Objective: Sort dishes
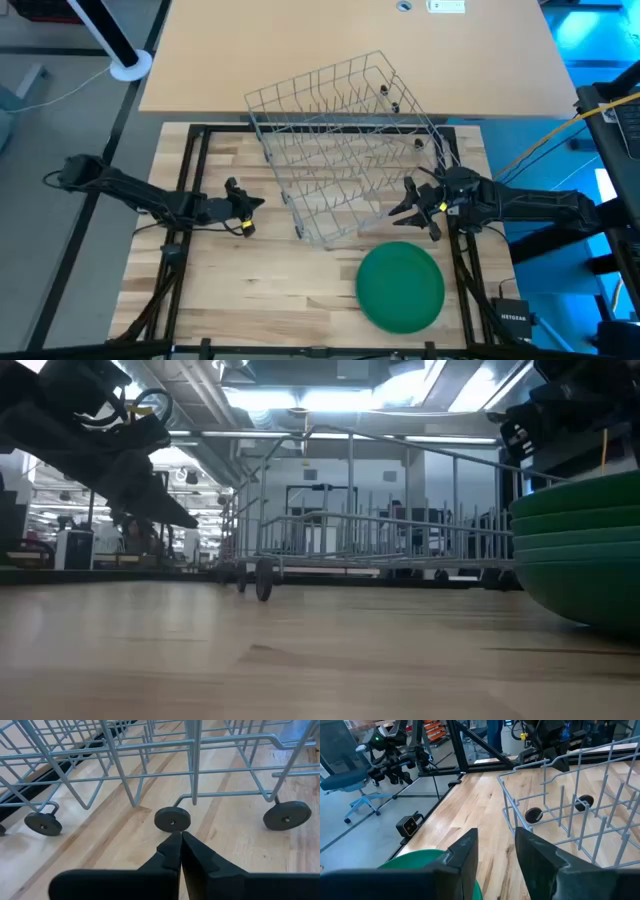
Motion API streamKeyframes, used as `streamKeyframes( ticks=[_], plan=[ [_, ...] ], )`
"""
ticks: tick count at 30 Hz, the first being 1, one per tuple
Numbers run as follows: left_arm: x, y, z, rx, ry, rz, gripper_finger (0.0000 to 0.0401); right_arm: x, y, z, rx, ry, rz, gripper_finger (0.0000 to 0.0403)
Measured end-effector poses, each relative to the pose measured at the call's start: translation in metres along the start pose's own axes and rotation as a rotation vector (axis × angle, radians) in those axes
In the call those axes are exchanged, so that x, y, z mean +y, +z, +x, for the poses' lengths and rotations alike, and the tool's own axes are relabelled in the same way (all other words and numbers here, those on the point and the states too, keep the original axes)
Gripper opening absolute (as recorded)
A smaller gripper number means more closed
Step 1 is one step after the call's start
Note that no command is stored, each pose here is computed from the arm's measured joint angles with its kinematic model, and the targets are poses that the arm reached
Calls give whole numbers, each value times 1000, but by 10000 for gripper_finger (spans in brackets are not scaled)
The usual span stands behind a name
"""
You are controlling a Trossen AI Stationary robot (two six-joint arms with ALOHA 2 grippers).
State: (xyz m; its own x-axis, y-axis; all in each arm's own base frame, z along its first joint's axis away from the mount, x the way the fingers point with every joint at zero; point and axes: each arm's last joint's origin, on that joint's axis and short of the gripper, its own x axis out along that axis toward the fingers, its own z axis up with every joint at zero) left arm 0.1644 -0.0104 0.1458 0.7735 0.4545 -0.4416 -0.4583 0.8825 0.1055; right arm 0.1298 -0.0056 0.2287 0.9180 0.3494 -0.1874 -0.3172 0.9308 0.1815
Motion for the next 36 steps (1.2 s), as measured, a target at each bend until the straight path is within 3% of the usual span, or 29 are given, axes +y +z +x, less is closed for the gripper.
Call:
streamKeyframes(
  ticks=[32,36],
  plan=[
    [0,0,0,0,0,0,4,0,0,0,0,0,0,134],
    [0,0,0,0,0,0,4,-1,2,0,-15,-30,-74,134]
  ],
)
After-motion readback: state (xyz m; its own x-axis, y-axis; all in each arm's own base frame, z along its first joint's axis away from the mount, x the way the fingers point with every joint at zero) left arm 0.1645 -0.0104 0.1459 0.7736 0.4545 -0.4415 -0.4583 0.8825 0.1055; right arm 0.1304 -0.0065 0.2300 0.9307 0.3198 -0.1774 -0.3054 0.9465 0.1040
